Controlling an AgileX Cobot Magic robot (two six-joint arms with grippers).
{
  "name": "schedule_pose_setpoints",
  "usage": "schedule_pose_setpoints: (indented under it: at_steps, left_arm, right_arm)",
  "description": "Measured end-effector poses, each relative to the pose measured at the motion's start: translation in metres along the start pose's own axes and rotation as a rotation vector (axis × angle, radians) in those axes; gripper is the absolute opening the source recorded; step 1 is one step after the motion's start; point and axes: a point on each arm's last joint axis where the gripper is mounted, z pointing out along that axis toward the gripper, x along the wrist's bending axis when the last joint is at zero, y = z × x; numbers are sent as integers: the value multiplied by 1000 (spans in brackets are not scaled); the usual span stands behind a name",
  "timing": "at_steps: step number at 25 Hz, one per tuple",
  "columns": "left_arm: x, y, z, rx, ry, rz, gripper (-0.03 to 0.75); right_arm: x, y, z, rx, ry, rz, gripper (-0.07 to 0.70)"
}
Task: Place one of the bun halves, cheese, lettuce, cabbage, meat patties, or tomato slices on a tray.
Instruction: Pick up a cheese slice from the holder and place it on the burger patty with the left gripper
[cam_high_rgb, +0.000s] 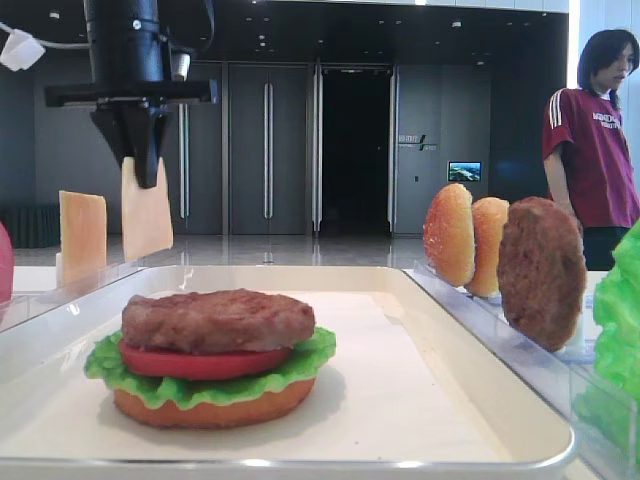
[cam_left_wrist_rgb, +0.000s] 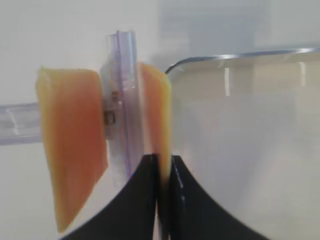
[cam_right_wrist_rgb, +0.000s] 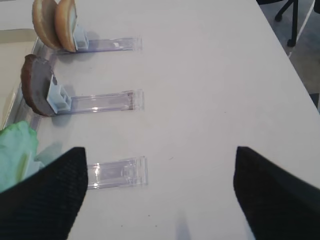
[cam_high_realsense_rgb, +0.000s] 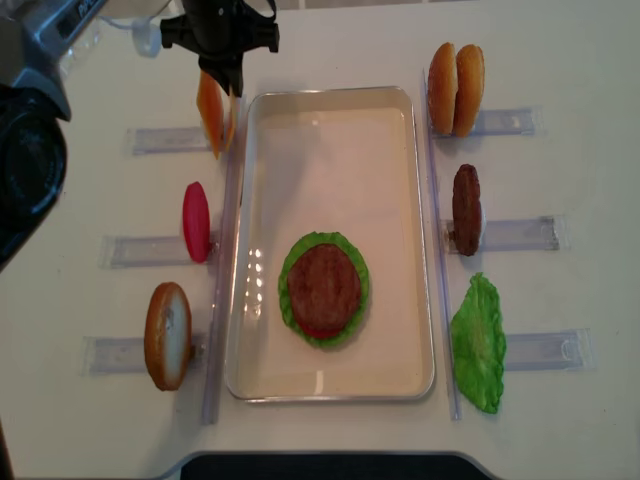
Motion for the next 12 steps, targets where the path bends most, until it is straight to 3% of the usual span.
schedule_pose_setpoints:
  at_steps: [6, 12]
  left_arm:
    - [-20, -12, -45, -51, -123, 28, 27]
    - [-21, -51, -69, -14, -155, 57, 27]
  right_arm:
    - [0, 0, 0, 0, 0, 0, 593]
    - [0, 0, 0, 0, 1, 0, 593]
